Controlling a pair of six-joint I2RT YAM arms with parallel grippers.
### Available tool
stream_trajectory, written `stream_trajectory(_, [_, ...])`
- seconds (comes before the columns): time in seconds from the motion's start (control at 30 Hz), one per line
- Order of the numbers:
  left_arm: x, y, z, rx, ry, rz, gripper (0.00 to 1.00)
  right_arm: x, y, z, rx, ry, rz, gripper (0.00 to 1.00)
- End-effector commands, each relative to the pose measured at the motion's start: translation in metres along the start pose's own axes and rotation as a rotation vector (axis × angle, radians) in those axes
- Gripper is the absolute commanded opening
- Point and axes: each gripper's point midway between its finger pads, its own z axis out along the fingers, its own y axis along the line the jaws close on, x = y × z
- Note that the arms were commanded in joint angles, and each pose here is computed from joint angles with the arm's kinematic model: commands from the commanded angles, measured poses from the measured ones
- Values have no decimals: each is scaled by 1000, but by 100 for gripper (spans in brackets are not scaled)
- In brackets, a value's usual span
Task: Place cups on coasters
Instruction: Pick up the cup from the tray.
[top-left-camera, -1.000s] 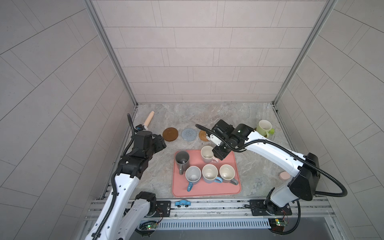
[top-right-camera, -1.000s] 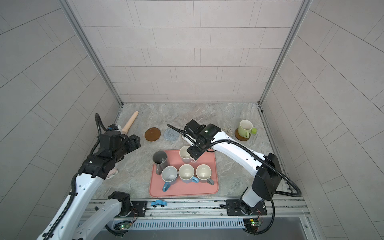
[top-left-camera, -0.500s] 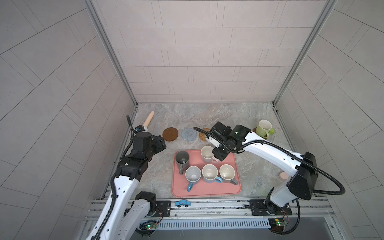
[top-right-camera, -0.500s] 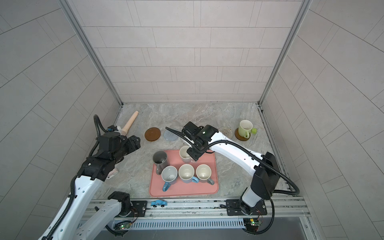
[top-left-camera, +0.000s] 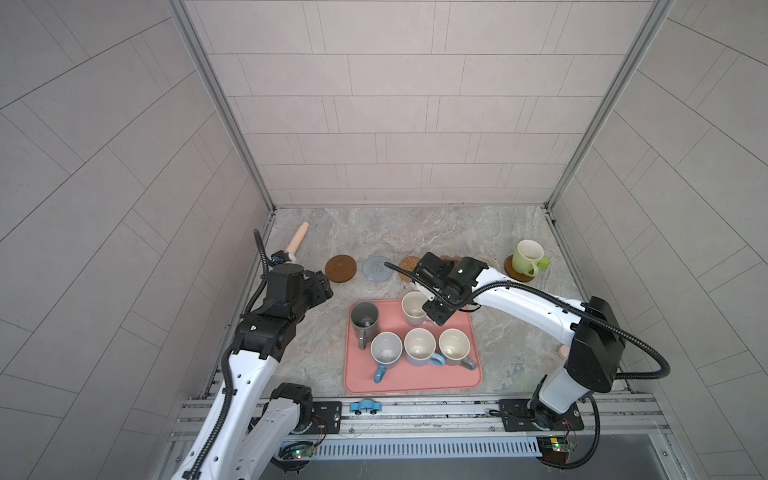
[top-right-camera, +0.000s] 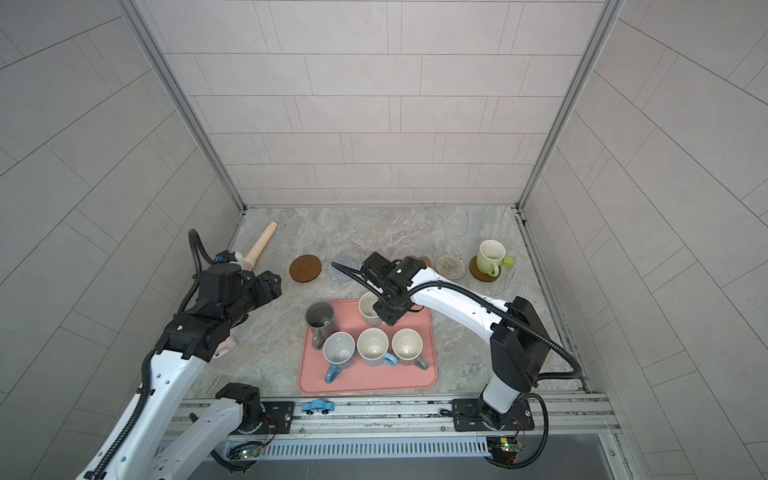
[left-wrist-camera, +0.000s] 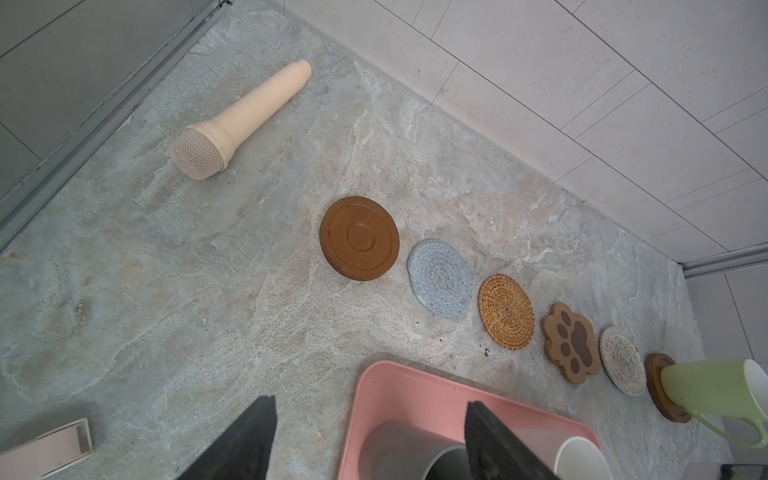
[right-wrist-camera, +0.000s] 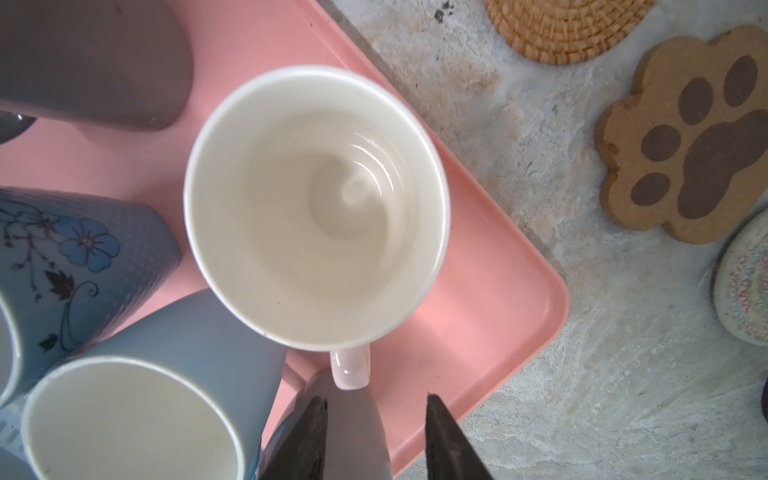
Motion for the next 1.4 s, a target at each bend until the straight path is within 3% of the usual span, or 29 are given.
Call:
stream_trajectory(0.0, [-3, 1, -4, 2, -15, -18, 78, 0, -1, 8, 18, 3, 18, 40])
stream_trajectory(1.37, [-1, 3, -7, -1, -19, -16, 78, -3, 4, 48, 68, 12, 37, 22])
